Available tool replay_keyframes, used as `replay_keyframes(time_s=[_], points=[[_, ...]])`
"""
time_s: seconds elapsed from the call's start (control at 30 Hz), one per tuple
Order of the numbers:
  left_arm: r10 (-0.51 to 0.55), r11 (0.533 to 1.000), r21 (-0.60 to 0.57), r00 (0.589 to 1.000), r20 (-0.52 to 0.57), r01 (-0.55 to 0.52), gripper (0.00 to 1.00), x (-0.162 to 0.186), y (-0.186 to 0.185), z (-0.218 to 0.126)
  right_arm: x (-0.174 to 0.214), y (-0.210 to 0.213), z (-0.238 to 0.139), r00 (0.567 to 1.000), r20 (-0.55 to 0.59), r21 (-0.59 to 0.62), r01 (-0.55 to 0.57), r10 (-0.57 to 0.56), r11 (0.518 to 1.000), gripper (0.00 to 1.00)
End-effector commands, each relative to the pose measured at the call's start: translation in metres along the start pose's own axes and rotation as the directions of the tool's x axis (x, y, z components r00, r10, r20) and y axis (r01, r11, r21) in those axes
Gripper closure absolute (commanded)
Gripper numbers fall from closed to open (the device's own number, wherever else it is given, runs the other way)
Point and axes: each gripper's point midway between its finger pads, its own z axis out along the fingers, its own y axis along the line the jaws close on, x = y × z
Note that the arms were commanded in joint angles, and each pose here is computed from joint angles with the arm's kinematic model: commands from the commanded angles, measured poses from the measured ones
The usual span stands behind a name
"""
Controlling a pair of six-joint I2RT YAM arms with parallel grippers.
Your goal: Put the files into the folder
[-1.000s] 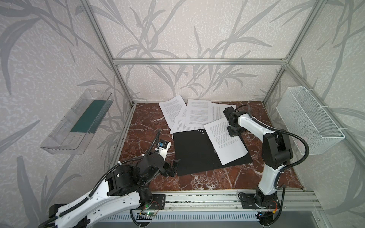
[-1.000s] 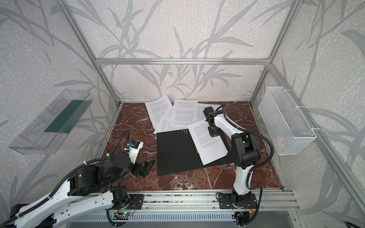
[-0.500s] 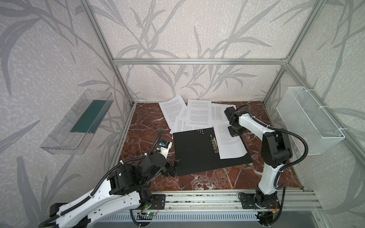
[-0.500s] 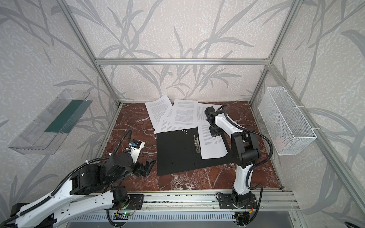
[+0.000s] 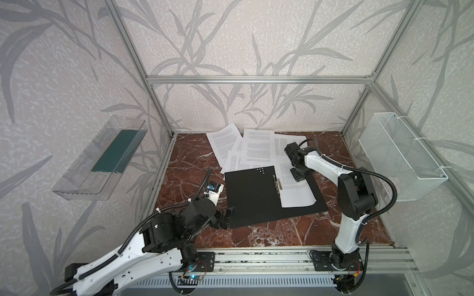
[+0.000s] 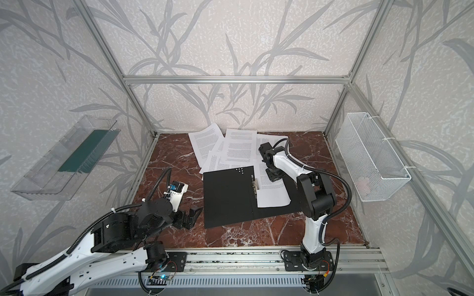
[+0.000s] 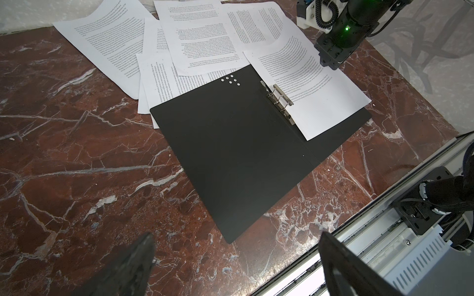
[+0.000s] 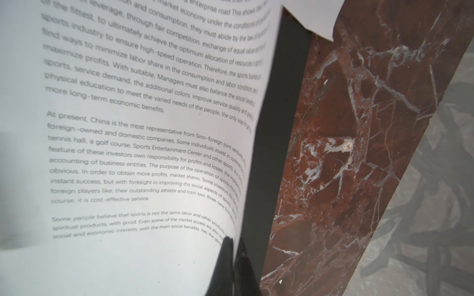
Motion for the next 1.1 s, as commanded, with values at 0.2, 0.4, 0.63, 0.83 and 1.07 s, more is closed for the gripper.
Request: replay_keyframes(time_s=[0.2, 0.4, 0.63, 0.83, 1.07], points=[[0.012, 1.000, -0.020, 1.000, -0.021, -0.013, 0.01, 0.004, 0.003, 0.001, 0.010, -0.012, -0.016, 0.998, 0.066, 0.036, -0.007, 0.005, 0.999, 1.00], [0.015, 1.000, -0.027, 1.000, -0.027, -0.015, 0.01, 0.004, 0.004, 0.002, 0.013, -0.016, -0.018, 0.997, 0.074, 0.069, 0.003, -0.008, 0.998, 1.00], [0.016, 0.999, -0.038, 0.999, -0.032, -0.017, 0.01, 0.005, 0.004, 0.004, 0.014, -0.011, -0.022, 0.996, 0.077, 0.098, 0.045, -0.053, 0.994, 1.00], [0.019, 0.999, -0.041, 0.999, -0.039, -0.021, 0.01, 0.005, 0.004, 0.005, 0.017, -0.010, -0.027, 0.994, 0.099, 0.094, 0.045, -0.055, 0.995, 1.00], [0.020, 0.999, -0.044, 0.999, -0.039, -0.022, 0.01, 0.005, 0.004, 0.005, 0.022, -0.010, -0.029, 0.994, 0.095, 0.107, 0.051, -0.062, 0.993, 1.00]])
